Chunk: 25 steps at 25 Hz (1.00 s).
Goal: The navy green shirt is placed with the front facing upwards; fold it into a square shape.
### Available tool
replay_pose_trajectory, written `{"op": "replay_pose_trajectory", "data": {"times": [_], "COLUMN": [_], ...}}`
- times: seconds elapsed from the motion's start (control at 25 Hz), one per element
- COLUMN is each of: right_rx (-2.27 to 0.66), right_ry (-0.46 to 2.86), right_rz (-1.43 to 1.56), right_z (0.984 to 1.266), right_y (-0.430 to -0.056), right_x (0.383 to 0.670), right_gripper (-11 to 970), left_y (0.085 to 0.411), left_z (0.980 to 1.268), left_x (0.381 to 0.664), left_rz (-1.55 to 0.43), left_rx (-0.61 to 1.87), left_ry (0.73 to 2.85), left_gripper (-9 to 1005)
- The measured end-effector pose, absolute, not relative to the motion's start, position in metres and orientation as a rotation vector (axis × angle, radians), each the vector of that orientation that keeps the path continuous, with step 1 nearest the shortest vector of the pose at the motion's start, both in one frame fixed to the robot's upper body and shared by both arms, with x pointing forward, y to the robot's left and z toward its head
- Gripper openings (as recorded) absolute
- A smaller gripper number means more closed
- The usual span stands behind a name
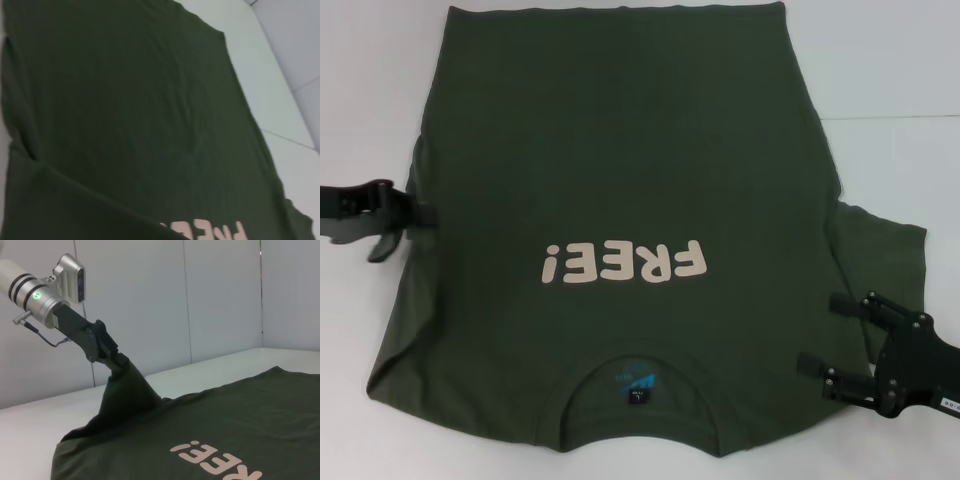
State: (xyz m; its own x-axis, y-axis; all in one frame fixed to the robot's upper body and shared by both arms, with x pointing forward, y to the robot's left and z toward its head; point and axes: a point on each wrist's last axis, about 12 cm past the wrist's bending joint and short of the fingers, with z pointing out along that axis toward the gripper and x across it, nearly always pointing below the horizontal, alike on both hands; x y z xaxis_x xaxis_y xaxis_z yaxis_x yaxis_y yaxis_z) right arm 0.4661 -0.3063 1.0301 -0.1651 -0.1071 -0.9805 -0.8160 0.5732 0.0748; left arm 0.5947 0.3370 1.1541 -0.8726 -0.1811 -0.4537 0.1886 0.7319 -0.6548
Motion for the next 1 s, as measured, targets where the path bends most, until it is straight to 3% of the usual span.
{"op": "replay_pose_trajectory", "data": {"times": [0.4, 0.8, 0.92, 1.0], "right_rx": [-0.789, -0.781, -0.779, -0.779], "right_ry": [1.636, 1.638, 1.638, 1.638], "right_rz": [0.756, 0.761, 0.761, 0.762], "right_z": [1.030, 1.030, 1.030, 1.030], "right_y": [-0.307, -0.307, -0.307, -0.307], "right_x": [0.466, 0.464, 0.464, 0.464], "right_gripper": [919, 920, 920, 920], "left_y": [0.304, 0.299, 0.296, 0.295], "left_z": [1.128, 1.111, 1.107, 1.106], "left_x": [0.595, 0.594, 0.593, 0.592], "left_rz": [-1.083, -1.058, -1.059, -1.070], "left_rx": [-0.009, -0.084, -0.048, -0.036], "left_ry": [2.429, 2.389, 2.381, 2.366], "left_gripper": [13, 15, 186, 226]}}
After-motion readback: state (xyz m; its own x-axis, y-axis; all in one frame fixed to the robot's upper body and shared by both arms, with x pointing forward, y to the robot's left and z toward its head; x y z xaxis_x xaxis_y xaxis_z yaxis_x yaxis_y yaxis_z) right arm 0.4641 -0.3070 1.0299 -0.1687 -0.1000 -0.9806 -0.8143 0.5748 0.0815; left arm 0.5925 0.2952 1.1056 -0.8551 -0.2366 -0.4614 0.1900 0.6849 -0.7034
